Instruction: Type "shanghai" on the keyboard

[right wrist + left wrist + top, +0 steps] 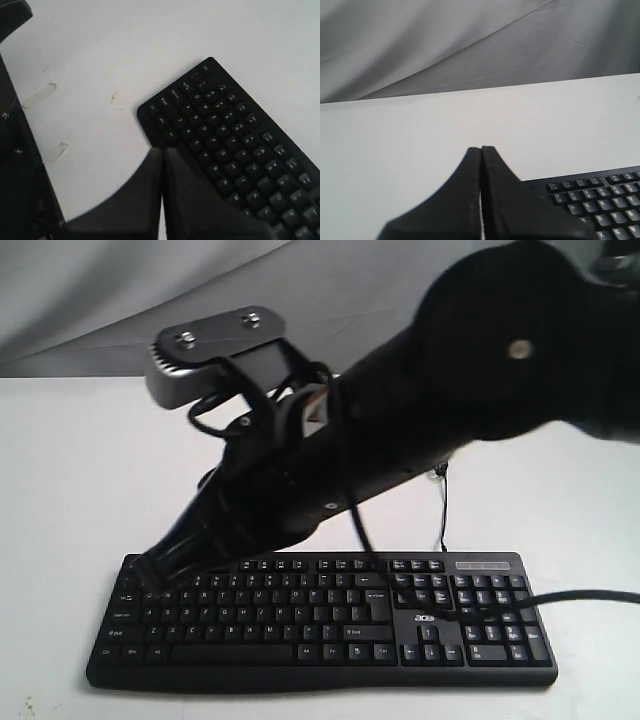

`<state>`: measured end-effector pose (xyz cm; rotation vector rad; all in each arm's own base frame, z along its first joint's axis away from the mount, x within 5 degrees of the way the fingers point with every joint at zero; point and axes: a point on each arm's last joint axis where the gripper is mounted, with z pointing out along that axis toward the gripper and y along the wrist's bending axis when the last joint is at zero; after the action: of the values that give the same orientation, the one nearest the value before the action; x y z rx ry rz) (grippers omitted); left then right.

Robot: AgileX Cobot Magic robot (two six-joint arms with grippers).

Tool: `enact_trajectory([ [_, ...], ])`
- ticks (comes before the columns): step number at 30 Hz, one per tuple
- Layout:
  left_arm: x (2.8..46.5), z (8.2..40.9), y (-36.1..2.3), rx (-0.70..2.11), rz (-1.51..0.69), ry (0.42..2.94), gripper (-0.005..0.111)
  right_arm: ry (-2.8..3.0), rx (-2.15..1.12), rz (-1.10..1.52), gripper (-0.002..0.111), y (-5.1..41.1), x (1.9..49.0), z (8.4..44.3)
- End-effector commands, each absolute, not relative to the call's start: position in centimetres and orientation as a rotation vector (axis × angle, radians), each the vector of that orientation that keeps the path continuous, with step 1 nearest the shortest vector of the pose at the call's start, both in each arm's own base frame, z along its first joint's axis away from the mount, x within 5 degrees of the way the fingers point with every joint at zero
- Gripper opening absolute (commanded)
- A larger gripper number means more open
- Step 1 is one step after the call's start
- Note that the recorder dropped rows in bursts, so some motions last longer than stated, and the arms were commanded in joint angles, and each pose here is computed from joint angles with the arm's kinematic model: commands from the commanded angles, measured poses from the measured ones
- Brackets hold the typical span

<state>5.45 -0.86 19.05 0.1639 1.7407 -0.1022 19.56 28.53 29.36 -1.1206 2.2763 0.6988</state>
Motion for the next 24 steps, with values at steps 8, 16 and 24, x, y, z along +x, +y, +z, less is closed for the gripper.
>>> enact_trajectory([
  [8, 5.4, 19.0, -0.9, 0.167, -0.103, 1.735, 0.0, 2.171, -1.182, 0.612, 0.0, 33.7, 22.2, 22.8],
  [16, 5.4, 19.0, -0.9, 0.167, -0.103, 1.735, 0.0, 2.129, -1.292, 0.542, 0.0, 35.6, 22.6, 17.7],
  [24, 5.4, 19.0, -0.9, 0.167, -0.103, 1.735, 0.0, 2.172, -1.284, 0.559, 0.0, 37.5, 23.4, 15.4],
])
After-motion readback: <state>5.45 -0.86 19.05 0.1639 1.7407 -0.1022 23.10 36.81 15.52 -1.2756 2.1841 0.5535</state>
